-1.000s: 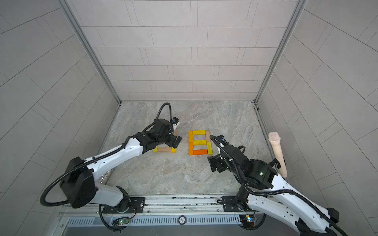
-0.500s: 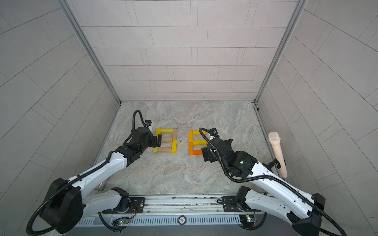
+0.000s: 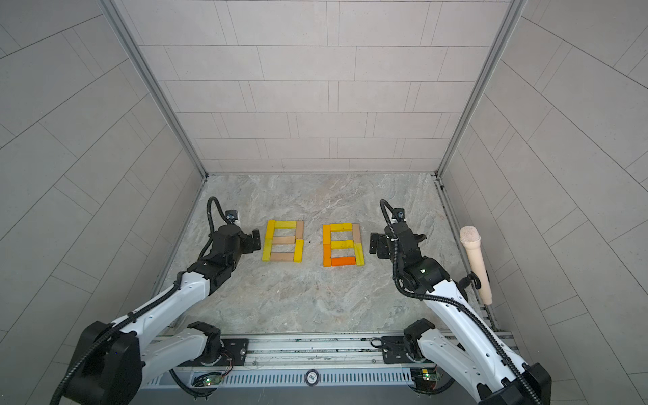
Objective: Assemble the number 8 with building blocks
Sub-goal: Reset both arms
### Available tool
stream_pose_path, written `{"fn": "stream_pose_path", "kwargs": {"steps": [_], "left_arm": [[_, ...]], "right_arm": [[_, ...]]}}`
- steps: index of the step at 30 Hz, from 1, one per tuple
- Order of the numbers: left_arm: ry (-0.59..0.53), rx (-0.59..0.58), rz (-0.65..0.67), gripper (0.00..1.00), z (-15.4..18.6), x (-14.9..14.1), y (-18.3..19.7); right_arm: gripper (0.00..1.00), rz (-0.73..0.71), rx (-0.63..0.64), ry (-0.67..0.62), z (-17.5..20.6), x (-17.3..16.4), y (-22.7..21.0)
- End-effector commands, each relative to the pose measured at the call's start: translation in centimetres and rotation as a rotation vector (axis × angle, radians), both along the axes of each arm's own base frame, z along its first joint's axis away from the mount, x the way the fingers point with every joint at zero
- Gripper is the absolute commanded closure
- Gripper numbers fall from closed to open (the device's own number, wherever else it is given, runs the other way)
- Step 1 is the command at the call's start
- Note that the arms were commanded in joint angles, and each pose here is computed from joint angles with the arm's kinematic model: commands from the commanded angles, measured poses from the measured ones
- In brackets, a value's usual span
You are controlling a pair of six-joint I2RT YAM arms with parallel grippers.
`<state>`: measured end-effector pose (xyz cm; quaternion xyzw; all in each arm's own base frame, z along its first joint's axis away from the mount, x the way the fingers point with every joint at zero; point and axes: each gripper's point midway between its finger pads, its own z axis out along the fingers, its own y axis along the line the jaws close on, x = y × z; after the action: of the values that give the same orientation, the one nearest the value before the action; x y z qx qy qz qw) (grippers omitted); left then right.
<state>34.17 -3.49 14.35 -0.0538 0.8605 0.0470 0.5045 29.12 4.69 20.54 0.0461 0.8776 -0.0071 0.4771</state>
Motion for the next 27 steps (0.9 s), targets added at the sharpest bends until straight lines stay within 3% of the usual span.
{"fn": "stream_pose_path", "kwargs": {"steps": [1,11,17,27], "left_arm": [[-0.031,0.027,0.07,0.0,0.4,0.6,1.7],[-0.018,0.04,0.088,0.0,0.0,1.9,2.6],[-0.032,0.057,0.112,0.0,0.1,2.5,3.7],[-0.058,0.095,0.121,0.0,-3.2,4.0,4.8]], "right_arm": [[0.0,-0.051,-0.041,-0.07,0.3,1.4,-1.8],[0.0,-0.113,-0.102,-0.11,-2.6,3.7,-5.1],[0.0,-0.116,-0.173,-0.062,-4.8,5.0,-5.8],[0.0,-0.155,-0.248,-0.071,-8.2,6.9,-7.9]]}}
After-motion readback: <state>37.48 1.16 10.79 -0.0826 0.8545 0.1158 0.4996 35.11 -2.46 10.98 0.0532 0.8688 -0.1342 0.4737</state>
